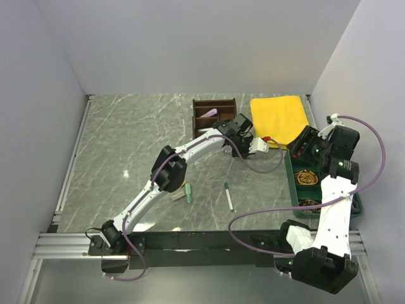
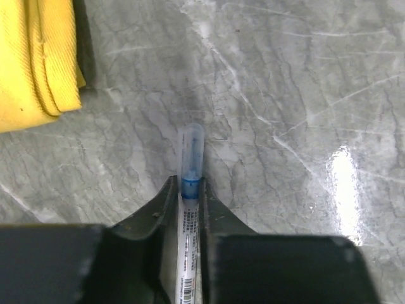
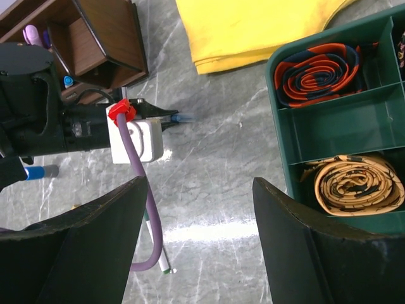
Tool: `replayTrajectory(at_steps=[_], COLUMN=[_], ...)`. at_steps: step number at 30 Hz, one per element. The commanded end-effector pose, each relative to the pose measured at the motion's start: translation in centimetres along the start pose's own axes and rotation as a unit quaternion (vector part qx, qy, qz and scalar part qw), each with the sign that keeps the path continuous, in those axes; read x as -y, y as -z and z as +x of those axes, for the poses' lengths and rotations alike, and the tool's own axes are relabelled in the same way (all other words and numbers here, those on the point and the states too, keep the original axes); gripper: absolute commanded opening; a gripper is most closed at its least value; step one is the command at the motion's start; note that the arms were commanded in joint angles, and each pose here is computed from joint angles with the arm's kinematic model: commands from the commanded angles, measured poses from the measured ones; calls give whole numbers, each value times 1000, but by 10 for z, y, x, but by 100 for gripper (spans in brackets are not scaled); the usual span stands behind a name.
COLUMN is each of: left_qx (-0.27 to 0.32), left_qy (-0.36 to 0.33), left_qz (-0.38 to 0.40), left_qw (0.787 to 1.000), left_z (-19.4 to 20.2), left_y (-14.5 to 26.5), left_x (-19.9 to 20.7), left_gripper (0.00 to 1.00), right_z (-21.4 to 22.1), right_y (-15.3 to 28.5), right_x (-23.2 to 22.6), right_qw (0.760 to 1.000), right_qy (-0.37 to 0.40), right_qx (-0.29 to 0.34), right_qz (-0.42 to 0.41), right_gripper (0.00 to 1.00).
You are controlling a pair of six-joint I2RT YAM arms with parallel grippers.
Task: Sort the stationery into containers
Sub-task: Pick up the pen from the center of the board.
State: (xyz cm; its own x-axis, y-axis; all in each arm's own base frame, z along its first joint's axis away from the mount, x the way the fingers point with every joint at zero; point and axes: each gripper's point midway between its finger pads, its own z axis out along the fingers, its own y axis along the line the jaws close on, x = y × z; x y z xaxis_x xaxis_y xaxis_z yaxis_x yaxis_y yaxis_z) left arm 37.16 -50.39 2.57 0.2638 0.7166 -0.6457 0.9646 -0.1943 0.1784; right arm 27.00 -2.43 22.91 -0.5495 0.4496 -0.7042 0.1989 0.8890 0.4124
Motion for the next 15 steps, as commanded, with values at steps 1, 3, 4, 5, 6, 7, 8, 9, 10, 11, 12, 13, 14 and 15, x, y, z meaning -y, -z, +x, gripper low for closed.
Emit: replayTrajectory(at_steps=[1, 3, 4, 5, 6, 7, 8, 9, 10, 11, 12, 13, 14, 15], left_qx=[-86, -43, -23, 2, 15, 46, 63, 89, 117, 135, 149, 190, 208, 229], left_qy=[63, 60, 53, 43, 52, 37, 35, 37, 26, 25, 28, 11, 12, 18], left_qz=[104, 95, 89, 73, 77, 53, 44, 51, 38, 33, 33, 36, 26, 15], left_qw=[989, 993, 994, 996, 996, 997, 996, 994, 992, 990, 988, 981, 978, 973], left_z=[70, 38, 20, 3, -2, -31, -41, -50, -72, -79, -81, -103, -102, -101], left_y=[-22, -5, 14, 22, 29, 58, 72, 81, 108, 123, 131, 159, 175, 179], left_x=[63, 58, 57, 49, 55, 45, 41, 45, 41, 38, 40, 43, 36, 32], left_gripper=[5, 2, 1, 1, 1, 1, 1, 1, 1, 1, 1, 1, 1, 1], right_z=[-1, -3, -5, -5, -6, -7, -7, -6, -6, -2, 0, 2, 4, 4], right_y=[4, 5, 6, 6, 7, 7, 7, 7, 7, 6, 5, 4, 4, 4], right_x=[-5, -6, -5, -5, -5, -6, -6, -5, -5, -4, -3, -2, -1, -1], right_qw=[1000, 1000, 1000, 1000, 1000, 1000, 1000, 1000, 1000, 1000, 1000, 1000, 1000, 1000], right_qy=[0, 2, 3, 3, 4, 3, 4, 1, 1, -1, -4, -5, -6, -4], right_qx=[6, 8, 11, 13, 15, 16, 20, 21, 22, 19, 18, 15, 14, 15], right_qz=[-7, -7, -5, -5, -5, -5, -6, -5, -4, -3, -2, -2, -1, -1], right_gripper=[75, 75, 75, 75, 75, 75, 75, 75, 75, 75, 75, 75, 75, 75])
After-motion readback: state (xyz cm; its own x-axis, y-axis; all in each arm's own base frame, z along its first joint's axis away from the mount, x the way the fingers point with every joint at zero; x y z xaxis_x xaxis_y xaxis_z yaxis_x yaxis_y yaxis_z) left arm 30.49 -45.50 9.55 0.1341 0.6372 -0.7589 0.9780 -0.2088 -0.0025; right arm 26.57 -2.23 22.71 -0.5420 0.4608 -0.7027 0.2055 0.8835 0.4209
